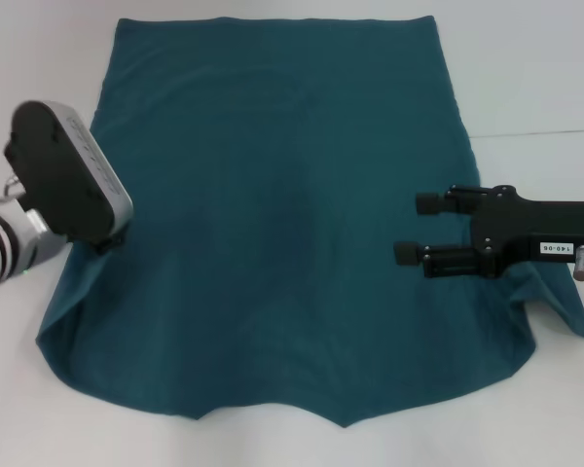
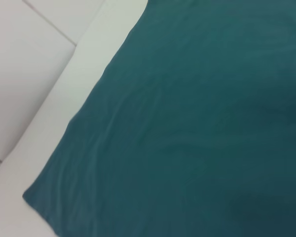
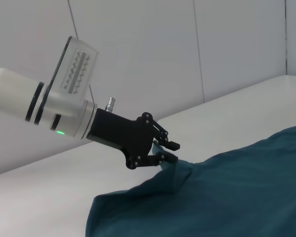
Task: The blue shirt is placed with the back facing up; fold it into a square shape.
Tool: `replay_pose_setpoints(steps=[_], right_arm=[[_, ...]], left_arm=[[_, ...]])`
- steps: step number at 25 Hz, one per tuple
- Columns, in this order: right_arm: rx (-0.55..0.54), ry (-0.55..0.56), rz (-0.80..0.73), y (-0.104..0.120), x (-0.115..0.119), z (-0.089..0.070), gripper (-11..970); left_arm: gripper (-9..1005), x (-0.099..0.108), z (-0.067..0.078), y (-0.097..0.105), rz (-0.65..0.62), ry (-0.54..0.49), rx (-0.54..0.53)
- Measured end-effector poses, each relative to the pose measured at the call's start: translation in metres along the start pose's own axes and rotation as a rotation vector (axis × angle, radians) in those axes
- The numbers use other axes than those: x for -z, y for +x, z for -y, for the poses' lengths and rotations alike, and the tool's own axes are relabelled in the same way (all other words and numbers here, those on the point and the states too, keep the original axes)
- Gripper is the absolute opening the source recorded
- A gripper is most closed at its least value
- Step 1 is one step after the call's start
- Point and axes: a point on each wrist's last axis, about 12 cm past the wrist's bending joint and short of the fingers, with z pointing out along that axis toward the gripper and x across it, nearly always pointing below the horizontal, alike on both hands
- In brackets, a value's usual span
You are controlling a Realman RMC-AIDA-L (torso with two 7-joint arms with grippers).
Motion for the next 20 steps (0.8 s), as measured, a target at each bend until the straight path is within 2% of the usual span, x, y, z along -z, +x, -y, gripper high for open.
replay_pose_setpoints(steps=[5,10,12,15,17,18,19,20], right_arm=[[0.002,0.007,0.000,0.000,0.000,0.001,909],[0.010,0.019,-0.001,0.000,0.000,0.002,908],[0.014,0.021,-0.001,0.000,0.000,0.002,908],[0.015,0.022,-0.001,0.000,0.000,0.003,908],[0.016,0.022,-0.001,-0.001,0.000,0.003,908],[0.016,0.023,-0.001,-0.002,0.000,0.004,908],[0.018,0.023,-0.001,-0.003,0.000,0.004,908],[0.019,0.023,-0.001,-0.003,0.000,0.004,908]], left_arm=[[237,-0.001,0.005,-0.006,0.022,0.007,0.024],[343,0.003,0.003,-0.011,0.068,0.007,0.164],[441,0.008,0.000,-0.012,0.102,0.011,0.252],[588,0.019,-0.012,-0.011,0.154,0.016,0.427],[632,0.026,-0.024,-0.007,0.172,0.034,0.567],[654,0.034,-0.039,0.002,0.169,0.056,0.733],[653,0.034,-0.039,0.002,0.169,0.056,0.733],[652,0.035,-0.044,0.008,0.160,0.071,0.795]])
